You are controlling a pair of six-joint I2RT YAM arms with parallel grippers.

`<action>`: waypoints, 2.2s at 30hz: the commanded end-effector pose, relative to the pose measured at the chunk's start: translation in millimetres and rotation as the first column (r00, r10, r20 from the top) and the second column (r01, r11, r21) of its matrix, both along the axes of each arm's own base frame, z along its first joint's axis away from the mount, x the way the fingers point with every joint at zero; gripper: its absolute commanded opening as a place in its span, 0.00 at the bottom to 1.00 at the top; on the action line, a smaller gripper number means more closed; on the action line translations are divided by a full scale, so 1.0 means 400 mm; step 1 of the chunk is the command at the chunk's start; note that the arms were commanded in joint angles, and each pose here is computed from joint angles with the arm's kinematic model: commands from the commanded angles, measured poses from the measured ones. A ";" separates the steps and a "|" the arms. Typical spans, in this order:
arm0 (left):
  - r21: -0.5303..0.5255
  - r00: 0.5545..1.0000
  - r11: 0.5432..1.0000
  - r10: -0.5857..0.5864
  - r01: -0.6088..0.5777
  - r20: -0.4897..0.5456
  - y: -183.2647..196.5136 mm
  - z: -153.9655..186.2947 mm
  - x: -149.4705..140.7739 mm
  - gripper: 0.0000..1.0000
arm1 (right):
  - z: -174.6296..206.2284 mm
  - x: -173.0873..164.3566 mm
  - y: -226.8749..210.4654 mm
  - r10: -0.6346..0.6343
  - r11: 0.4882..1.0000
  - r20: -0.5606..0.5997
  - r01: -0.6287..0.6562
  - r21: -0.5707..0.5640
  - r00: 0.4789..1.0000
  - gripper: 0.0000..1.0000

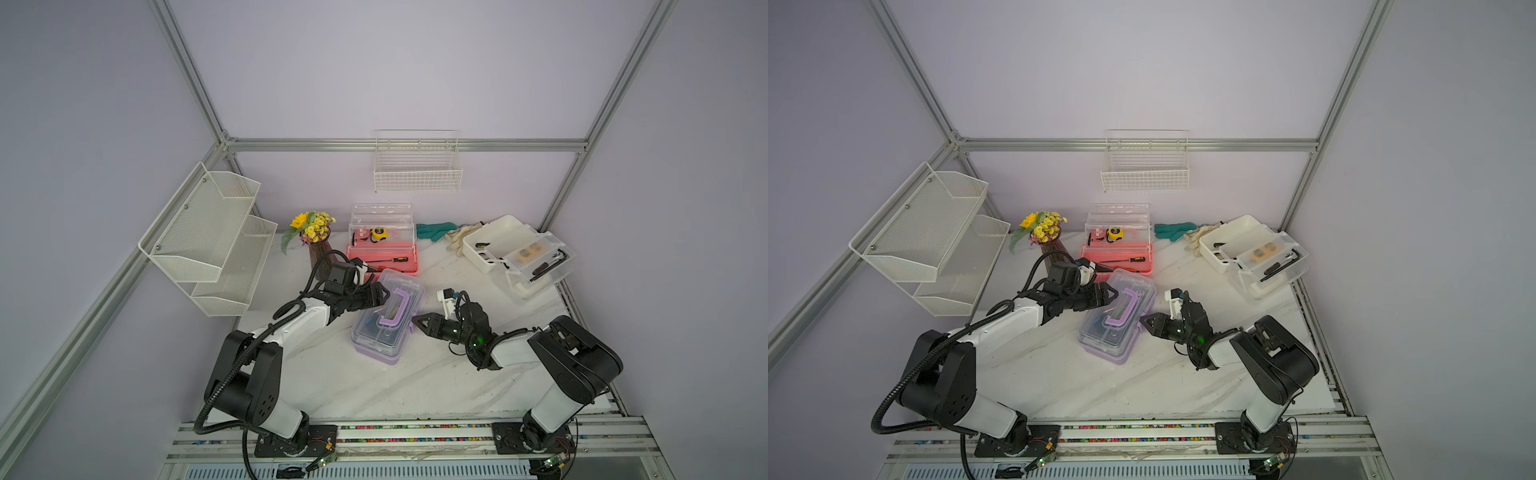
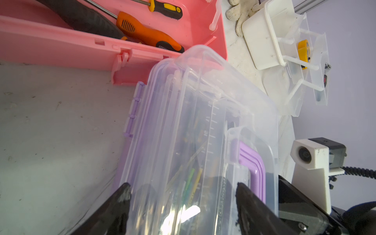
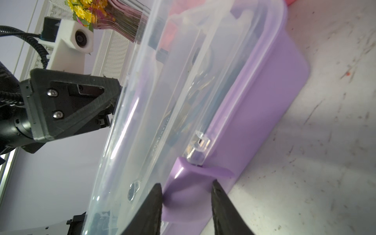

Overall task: Close toolboxes
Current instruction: Fasten the toolbox latch on the toolbox, then move the toolbox to the center of the board.

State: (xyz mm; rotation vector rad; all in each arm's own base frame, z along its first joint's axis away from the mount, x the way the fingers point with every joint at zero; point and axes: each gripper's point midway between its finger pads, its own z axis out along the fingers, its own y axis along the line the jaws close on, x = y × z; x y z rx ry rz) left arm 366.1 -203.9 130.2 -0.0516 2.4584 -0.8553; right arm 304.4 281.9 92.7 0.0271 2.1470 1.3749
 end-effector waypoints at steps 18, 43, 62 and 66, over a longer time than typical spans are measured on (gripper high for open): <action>-0.028 0.983 0.998 -0.059 0.055 -0.174 -0.062 -0.093 -0.117 0.80 | 0.023 -0.030 0.051 0.050 0.998 0.035 -0.051 0.030 0.998 0.42; 0.085 0.970 0.993 -0.057 0.079 -0.238 0.051 -0.030 -0.225 0.94 | 0.165 0.017 -0.024 -0.046 0.977 0.079 0.062 -0.205 0.996 0.56; -0.187 0.977 0.970 -0.178 0.154 -0.118 -0.213 0.002 -0.159 0.79 | 0.115 0.055 -0.126 -0.252 0.883 0.080 0.263 -0.390 0.964 0.54; -0.211 0.978 0.961 -0.197 0.178 -0.072 -0.262 0.015 -0.113 0.78 | 0.098 0.068 -0.164 -0.281 0.849 0.096 0.294 -0.439 0.955 0.51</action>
